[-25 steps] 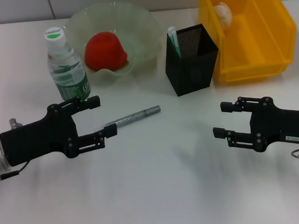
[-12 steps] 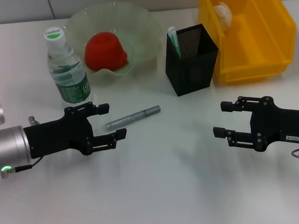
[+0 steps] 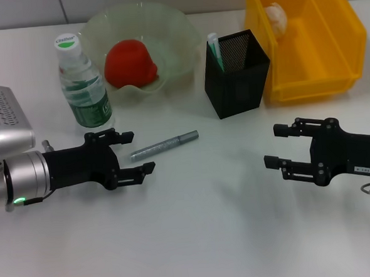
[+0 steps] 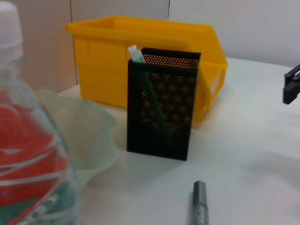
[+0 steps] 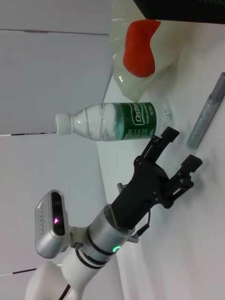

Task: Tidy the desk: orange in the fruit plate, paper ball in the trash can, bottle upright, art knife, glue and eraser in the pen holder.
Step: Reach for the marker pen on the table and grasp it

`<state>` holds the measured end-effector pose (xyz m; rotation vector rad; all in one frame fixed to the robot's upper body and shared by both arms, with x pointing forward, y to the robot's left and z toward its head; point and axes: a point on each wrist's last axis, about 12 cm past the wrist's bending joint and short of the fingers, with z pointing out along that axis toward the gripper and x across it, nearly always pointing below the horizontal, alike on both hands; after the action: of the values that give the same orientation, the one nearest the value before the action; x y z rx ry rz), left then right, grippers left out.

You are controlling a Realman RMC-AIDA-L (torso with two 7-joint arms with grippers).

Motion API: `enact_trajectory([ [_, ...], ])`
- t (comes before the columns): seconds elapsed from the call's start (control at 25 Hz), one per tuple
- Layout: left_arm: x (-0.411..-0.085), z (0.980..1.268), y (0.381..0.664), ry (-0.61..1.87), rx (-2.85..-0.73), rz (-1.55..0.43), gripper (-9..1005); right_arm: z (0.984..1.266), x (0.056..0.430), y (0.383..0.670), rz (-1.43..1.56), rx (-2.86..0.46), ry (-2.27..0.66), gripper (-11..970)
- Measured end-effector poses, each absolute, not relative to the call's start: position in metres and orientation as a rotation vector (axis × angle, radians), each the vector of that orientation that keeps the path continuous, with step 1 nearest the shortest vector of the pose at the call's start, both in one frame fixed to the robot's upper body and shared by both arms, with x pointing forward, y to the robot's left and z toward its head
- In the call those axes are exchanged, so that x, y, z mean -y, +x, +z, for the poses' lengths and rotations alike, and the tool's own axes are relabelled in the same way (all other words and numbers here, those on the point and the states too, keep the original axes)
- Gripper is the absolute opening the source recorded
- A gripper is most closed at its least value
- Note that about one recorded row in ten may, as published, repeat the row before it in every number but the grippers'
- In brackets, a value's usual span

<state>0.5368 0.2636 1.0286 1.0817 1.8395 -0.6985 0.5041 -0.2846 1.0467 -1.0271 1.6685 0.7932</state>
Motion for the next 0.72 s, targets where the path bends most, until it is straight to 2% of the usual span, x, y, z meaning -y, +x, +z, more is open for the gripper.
enact_trajectory([
  [0.72, -0.2652, 1.0266, 0.5442, 1.116, -1.888, -0.63, 812, 1.0479, 0.2853, 0.5037, 0.804, -1.666, -1.016, 652],
])
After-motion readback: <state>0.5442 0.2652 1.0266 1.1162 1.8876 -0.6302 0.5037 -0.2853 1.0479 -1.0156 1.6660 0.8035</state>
